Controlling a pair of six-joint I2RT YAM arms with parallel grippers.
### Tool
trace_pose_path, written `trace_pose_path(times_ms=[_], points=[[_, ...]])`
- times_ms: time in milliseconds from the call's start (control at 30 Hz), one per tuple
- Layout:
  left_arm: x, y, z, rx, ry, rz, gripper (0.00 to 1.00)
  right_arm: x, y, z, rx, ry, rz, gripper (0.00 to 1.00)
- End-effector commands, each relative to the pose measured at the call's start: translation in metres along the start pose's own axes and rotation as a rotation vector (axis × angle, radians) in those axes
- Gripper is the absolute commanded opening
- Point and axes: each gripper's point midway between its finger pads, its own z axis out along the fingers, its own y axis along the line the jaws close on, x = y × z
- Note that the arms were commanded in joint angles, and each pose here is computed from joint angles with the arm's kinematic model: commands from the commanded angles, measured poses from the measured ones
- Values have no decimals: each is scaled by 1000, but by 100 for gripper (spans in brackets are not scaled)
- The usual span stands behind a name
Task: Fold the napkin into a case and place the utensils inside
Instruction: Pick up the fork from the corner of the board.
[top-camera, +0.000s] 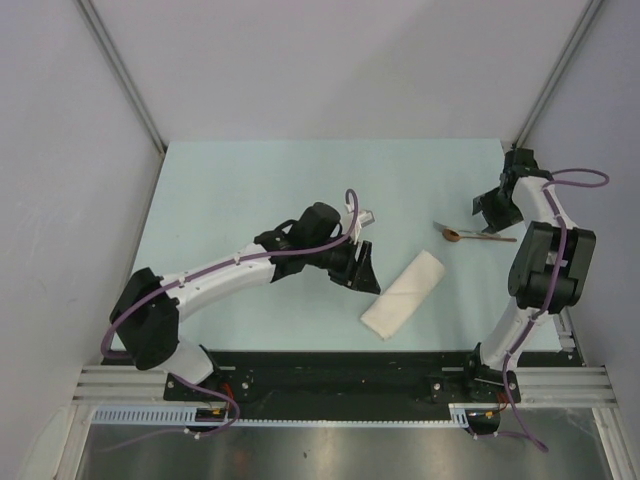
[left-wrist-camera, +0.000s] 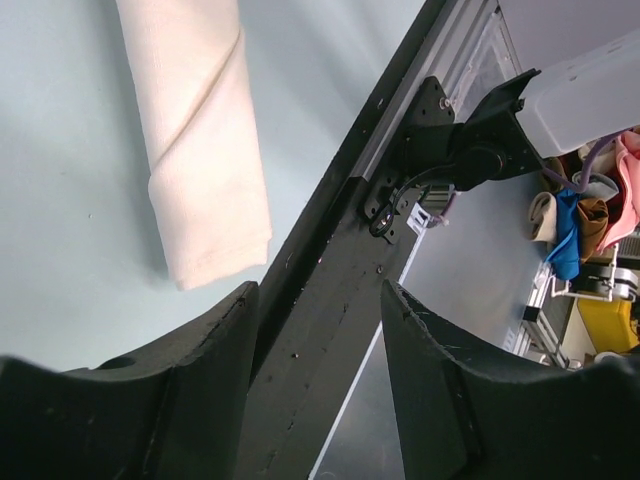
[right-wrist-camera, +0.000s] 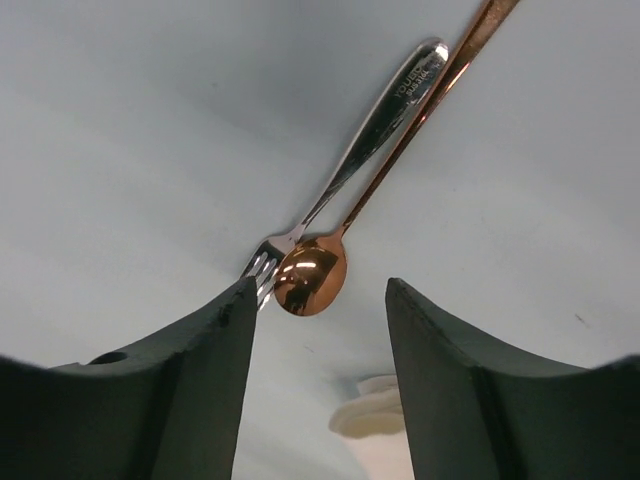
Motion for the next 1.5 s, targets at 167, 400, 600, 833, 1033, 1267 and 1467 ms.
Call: trace_pose_path(times_ms=[167,400,600,833,1033,1267,1467], points=[[-12,-6,-7,15,-32,35,57,9,14,35,145,-29,238,51],[-11,-2,-4,19,-25,23,57,12,33,54,141,-18,253,44],[-10,4,-2,22,-15,6,57,19,29,67,183,-8,280,43],[-12,9,-2,27,-15,-10,57,23,20,74,230,-7,318,40],[-12,10,0,41,-13,-26,57,22,17,72,235,-4,319,39],[-12,12,0,53,-14,-38,57,16,33,60,166,-38,234,39],[-12,14,-1,55,-19,-43,57,12,36,37,153,-89,242,41]])
